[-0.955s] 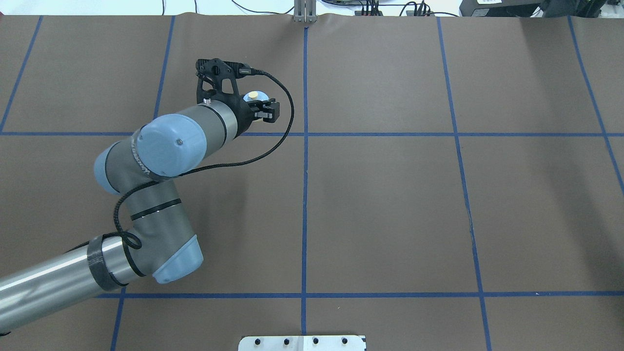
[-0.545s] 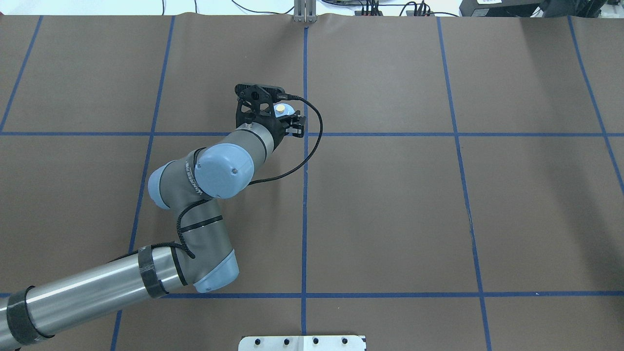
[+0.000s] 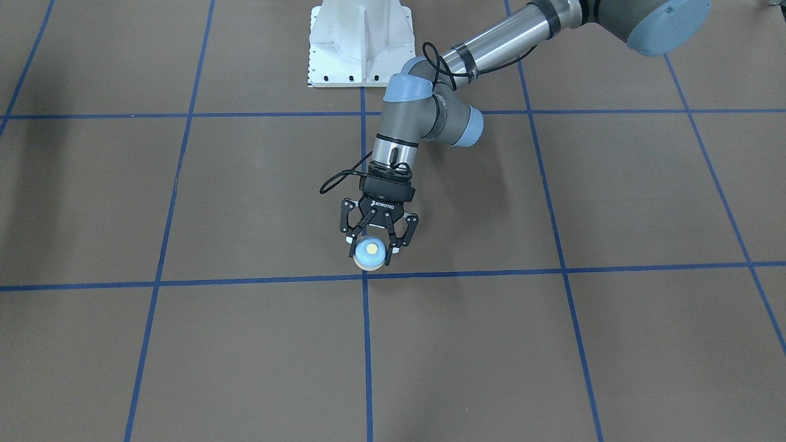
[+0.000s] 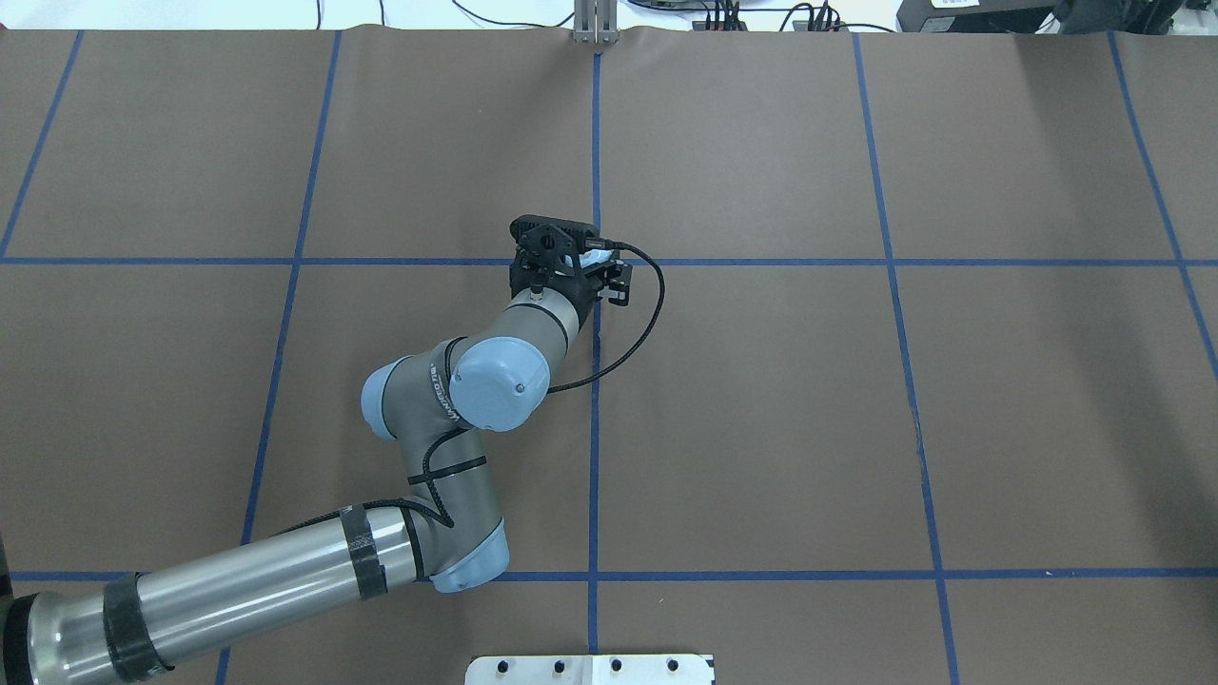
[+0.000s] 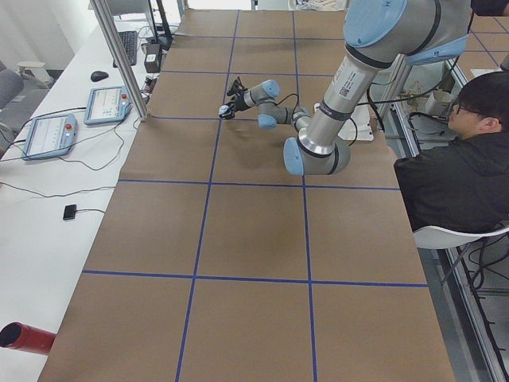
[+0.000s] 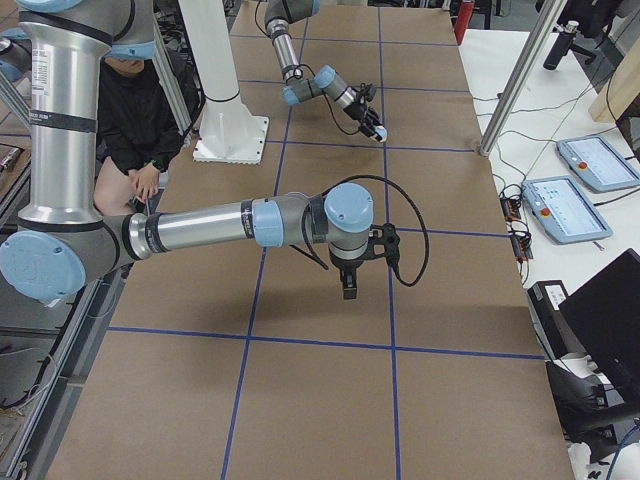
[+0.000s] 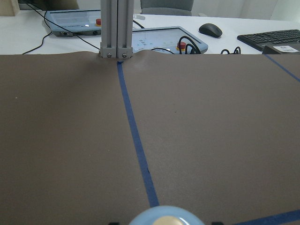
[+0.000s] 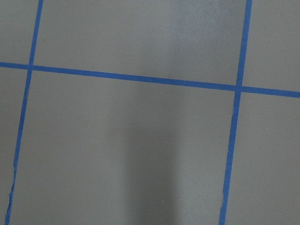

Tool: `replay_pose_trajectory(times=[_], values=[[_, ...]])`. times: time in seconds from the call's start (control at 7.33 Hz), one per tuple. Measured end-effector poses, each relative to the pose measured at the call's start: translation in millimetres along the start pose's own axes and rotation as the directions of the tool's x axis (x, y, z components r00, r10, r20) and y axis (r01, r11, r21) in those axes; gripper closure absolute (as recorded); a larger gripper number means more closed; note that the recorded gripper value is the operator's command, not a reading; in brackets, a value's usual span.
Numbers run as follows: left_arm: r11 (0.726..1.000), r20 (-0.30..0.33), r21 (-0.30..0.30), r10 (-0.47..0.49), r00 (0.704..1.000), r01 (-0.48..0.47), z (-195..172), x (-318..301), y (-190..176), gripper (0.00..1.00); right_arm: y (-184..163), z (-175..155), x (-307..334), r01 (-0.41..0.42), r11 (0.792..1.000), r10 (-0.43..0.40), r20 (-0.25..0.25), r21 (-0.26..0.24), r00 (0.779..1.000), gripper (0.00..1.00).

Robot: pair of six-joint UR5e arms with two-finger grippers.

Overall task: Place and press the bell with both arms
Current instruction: 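Lower the bell onto the central grid crossing and open the left gripper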

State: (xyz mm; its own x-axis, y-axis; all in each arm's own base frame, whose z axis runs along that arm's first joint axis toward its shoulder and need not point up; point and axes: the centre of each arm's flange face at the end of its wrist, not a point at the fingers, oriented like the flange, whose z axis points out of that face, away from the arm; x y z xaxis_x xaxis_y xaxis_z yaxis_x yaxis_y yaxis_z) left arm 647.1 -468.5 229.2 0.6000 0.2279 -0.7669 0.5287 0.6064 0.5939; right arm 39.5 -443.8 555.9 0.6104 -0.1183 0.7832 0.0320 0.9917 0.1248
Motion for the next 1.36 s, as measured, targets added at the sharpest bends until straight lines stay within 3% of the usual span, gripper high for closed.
replay_pose_trajectory(times=[0.55,0.68,0.82,1.36], values=[[1.0,0.019,-0.011,0.019,1.0,-0.019,10,7,20,1.0,1,2,2,-0.005,1.0,0.005,0.0,-0.004,1.0,0.0],[1.0,0.027,-0.012,0.025,0.999,-0.025,12,8,25,0.58,1,3,3,-0.007,1.0,0.007,0.0,-0.006,1.0,0.0],[1.0,0.028,-0.011,0.027,0.999,-0.027,12,12,27,0.01,1,3,4,-0.008,1.0,0.008,0.0,-0.006,1.0,0.0],[1.0,0.003,0.004,0.013,1.0,-0.013,6,32,12,0.0,1,3,4,-0.006,1.0,0.006,0.0,-0.006,1.0,0.0]])
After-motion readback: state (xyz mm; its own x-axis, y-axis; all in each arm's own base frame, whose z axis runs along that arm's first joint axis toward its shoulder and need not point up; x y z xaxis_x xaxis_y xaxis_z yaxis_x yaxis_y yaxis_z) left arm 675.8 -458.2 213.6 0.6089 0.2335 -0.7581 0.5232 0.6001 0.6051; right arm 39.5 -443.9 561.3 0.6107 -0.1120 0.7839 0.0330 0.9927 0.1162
